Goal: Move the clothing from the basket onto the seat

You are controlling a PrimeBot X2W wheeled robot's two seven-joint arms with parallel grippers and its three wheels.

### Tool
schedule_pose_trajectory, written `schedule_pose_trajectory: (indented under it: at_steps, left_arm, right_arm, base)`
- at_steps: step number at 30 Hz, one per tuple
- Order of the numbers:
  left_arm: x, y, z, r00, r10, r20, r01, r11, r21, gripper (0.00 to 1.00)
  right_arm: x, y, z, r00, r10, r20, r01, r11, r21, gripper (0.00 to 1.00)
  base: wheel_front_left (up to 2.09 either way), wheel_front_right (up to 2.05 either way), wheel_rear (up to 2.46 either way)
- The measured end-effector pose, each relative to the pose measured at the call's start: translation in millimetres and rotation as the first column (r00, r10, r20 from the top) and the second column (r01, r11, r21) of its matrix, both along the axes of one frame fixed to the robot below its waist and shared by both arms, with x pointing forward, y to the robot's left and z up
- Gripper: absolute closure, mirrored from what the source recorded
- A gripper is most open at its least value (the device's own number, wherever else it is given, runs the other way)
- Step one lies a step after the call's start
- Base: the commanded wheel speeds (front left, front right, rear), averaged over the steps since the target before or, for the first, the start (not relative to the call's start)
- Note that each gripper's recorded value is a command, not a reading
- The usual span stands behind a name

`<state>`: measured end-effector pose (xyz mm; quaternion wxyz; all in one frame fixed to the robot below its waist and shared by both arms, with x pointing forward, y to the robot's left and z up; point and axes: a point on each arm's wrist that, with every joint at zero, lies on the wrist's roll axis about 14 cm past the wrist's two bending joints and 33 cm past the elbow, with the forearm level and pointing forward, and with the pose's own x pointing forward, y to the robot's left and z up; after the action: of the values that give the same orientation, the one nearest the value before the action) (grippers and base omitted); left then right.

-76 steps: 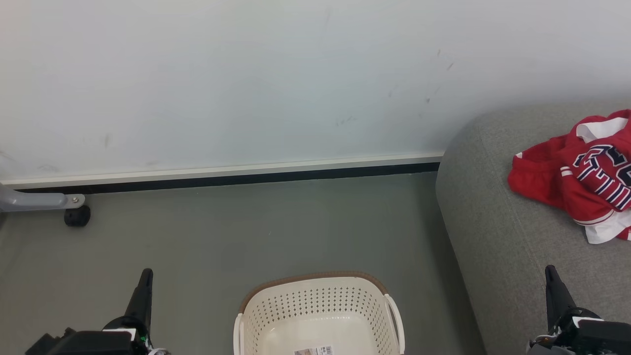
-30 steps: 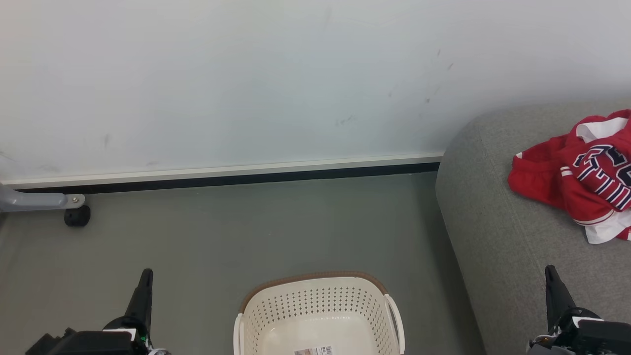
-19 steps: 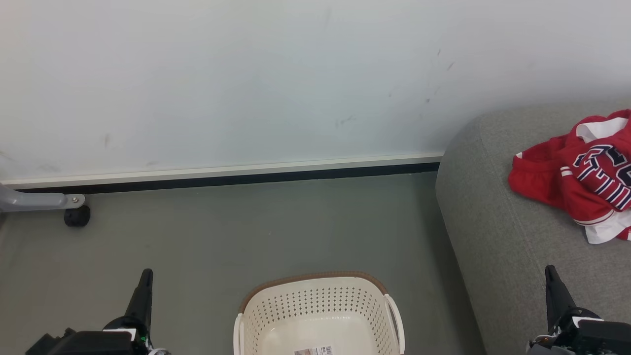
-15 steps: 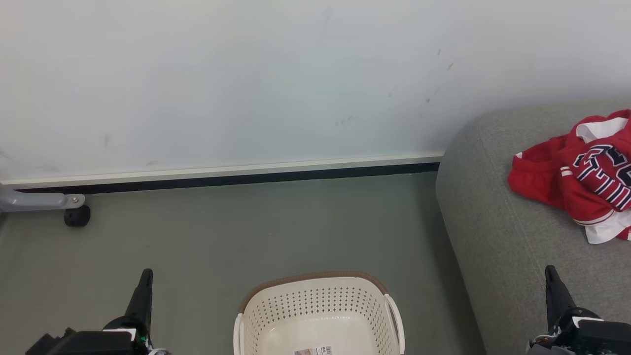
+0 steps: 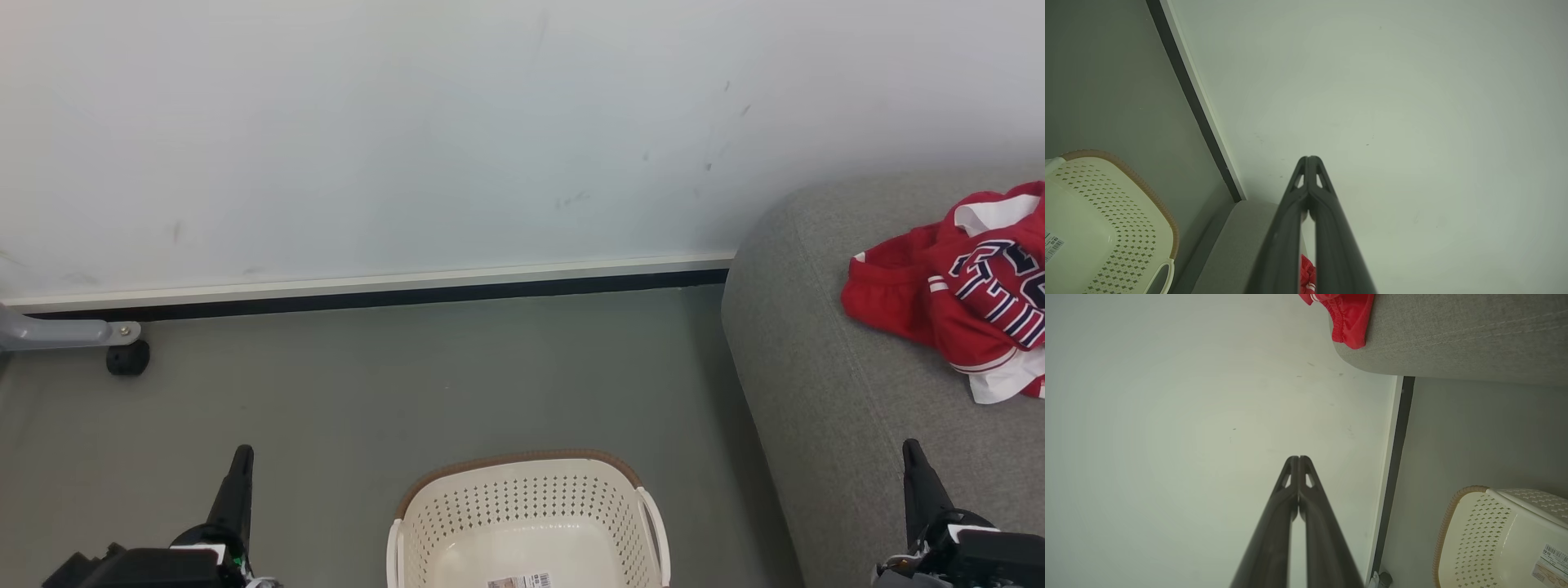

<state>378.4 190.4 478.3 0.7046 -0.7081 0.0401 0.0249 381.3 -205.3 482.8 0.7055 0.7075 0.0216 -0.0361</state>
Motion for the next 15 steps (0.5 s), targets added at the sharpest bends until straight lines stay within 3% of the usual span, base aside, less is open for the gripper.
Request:
schedule_pose_trajectory:
  at_steps: [15]
  left_arm:
    - [0.0,0.0,0.0,1.000,0.000,0.000,0.000,1.000,0.000,1.00]
  right_arm:
    - [0.0,0.0,0.0,1.000,0.000,0.000,0.000,1.000,0.000,1.00]
  base:
    - [0.00,0.00,0.00]
